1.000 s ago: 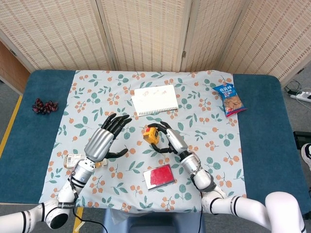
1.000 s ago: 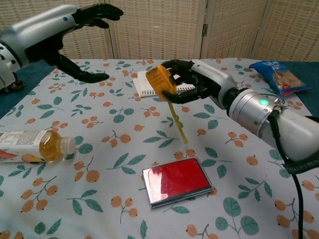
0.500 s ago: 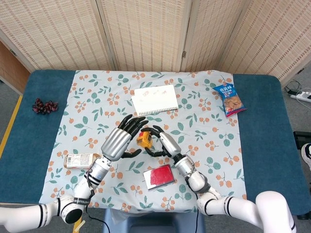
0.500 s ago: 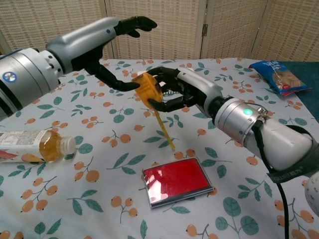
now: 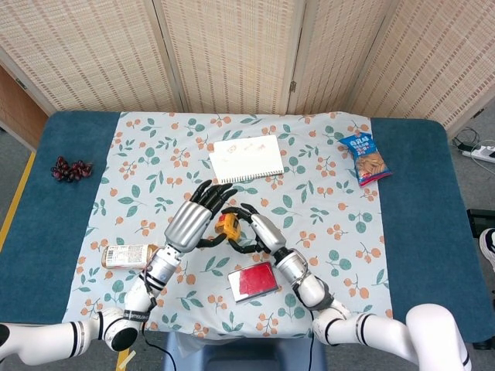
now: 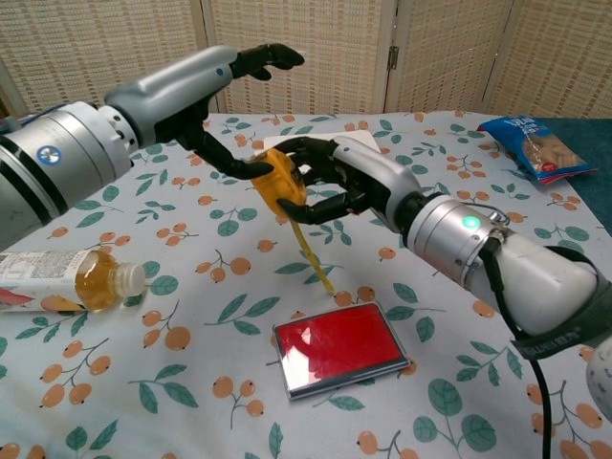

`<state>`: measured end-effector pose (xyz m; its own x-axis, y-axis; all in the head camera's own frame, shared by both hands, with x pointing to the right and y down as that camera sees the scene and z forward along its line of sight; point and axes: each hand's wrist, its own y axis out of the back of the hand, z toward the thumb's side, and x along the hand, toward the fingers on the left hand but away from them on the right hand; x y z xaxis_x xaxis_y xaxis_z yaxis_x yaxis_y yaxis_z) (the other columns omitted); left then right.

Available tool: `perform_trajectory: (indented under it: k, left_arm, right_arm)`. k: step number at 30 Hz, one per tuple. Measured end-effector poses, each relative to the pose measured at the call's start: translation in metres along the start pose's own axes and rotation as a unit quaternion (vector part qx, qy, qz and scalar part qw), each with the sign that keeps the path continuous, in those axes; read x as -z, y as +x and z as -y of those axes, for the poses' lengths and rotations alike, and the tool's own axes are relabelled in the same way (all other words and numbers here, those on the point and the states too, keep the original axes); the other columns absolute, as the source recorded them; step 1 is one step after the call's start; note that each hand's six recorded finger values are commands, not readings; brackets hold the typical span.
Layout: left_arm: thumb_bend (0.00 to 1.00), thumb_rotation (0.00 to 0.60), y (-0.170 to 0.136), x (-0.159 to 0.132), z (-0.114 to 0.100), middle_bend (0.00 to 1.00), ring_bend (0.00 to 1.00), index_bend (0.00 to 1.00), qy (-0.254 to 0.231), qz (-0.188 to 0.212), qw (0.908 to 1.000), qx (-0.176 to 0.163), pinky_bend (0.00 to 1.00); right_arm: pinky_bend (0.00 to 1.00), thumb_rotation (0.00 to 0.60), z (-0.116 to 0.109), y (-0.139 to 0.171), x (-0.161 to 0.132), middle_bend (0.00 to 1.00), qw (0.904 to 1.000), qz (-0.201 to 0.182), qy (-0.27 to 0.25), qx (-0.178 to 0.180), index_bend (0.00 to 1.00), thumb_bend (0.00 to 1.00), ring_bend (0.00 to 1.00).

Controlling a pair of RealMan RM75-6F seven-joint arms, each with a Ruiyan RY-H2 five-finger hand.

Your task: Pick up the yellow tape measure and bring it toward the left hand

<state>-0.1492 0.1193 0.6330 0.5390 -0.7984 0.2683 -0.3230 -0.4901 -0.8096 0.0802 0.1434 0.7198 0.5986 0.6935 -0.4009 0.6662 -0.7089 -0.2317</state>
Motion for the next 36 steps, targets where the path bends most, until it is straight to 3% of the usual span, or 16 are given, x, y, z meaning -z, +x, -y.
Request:
perform_trajectory:
  k: [22, 29, 36]
  left_arm:
    - [0.42, 0.6, -0.003, 0.018, -0.008, 0.11, 0.12, 0.18, 0.002, -0.019, 0.9998, -0.007, 0.0]
    - [0.46, 0.6, -0.004, 0.02, -0.006, 0.12, 0.12, 0.41, 0.005, -0.017, 0.9998, 0.001, 0.0]
    - [0.52, 0.6, -0.004, 0.02, -0.004, 0.16, 0.14, 0.52, 0.006, -0.017, 0.9998, 0.006, 0.0]
  right_arm:
    - [0.02, 0.6, 0.003, 0.002, 0.002, 0.42, 0.9999, 0.005, 0.012, -0.008, 0.52, 0.46, 0.33]
    - [0.02, 0.6, 0.002, 0.001, 0.001, 0.42, 0.9999, 0.005, 0.01, -0.006, 0.52, 0.46, 0.33]
    - [0.02, 0.6, 0.001, 0.001, 0.001, 0.42, 0.9999, 0.005, 0.009, -0.004, 0.52, 0.46, 0.33]
